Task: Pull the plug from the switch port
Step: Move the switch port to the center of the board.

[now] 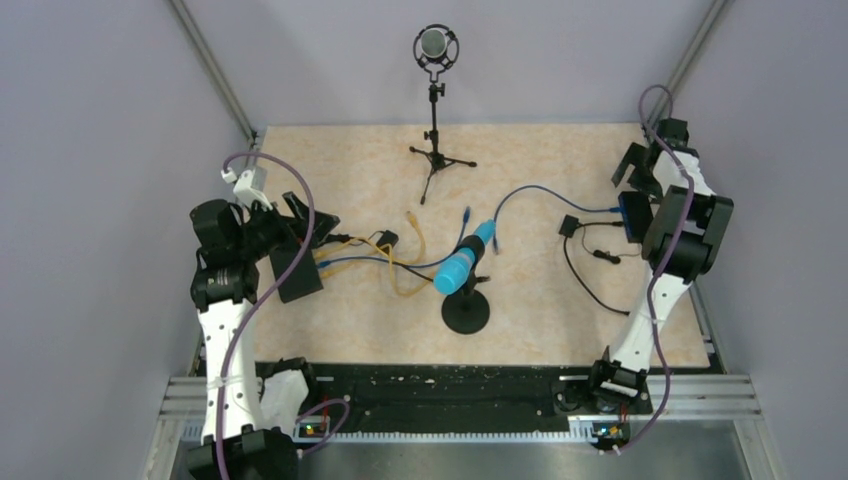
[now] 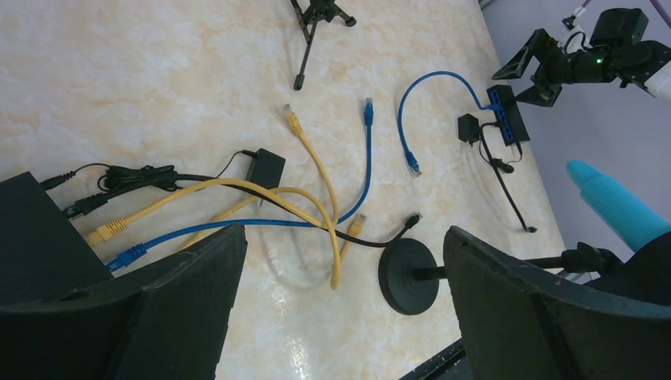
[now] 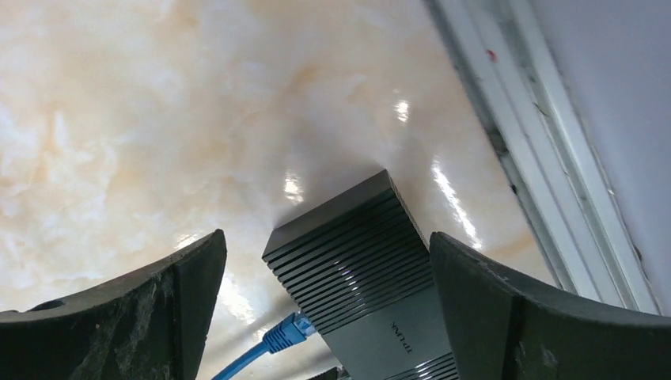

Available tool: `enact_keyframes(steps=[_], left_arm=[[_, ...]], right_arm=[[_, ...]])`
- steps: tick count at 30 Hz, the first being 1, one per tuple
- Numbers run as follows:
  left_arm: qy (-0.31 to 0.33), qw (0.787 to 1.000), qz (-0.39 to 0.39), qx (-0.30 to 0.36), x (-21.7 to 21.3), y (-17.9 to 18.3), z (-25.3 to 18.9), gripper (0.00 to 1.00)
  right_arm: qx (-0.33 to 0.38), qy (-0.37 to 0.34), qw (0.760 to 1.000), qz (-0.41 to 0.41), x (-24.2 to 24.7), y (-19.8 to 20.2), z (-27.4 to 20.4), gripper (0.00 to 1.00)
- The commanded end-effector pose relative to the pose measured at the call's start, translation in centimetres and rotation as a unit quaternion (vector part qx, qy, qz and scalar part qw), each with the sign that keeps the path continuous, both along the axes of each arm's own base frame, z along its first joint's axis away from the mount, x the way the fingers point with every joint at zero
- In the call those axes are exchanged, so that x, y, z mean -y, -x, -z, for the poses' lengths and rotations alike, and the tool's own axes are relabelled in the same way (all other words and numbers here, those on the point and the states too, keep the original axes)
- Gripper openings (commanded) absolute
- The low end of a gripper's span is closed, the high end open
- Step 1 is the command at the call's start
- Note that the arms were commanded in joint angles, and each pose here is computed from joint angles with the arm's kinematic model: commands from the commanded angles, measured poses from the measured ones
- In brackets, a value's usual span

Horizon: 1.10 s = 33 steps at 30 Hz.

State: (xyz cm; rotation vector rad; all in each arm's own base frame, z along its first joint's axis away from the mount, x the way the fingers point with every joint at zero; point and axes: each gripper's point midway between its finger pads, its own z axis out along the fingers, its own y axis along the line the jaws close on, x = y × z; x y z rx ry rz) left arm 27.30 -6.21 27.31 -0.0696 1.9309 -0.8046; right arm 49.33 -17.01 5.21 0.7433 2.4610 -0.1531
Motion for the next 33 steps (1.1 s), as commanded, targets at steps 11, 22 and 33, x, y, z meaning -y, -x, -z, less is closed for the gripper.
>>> enact_keyframes(steps=[11, 22, 33], left_arm=[[-0.012, 0.999, 0.028, 0.041, 0.7, 0.4, -2.6, 0.99], [-0.007, 0.999, 0.03, 0.037, 0.9, 0.6, -2.4, 0.99], [-0.012, 1.0, 0.007, 0.025, 0.4, 0.4, -1.7, 0.99]], right_arm=[[0.046, 0.047, 0.958, -0.278, -11.3, -1.6, -1.8, 0.97], [0.136, 0.085, 0.973, -0.168, -11.1, -4.6, -14.2, 0.99], [0.231, -0.237, 0.937, -0.112, -26.2, 6.6, -14.9, 0.88]])
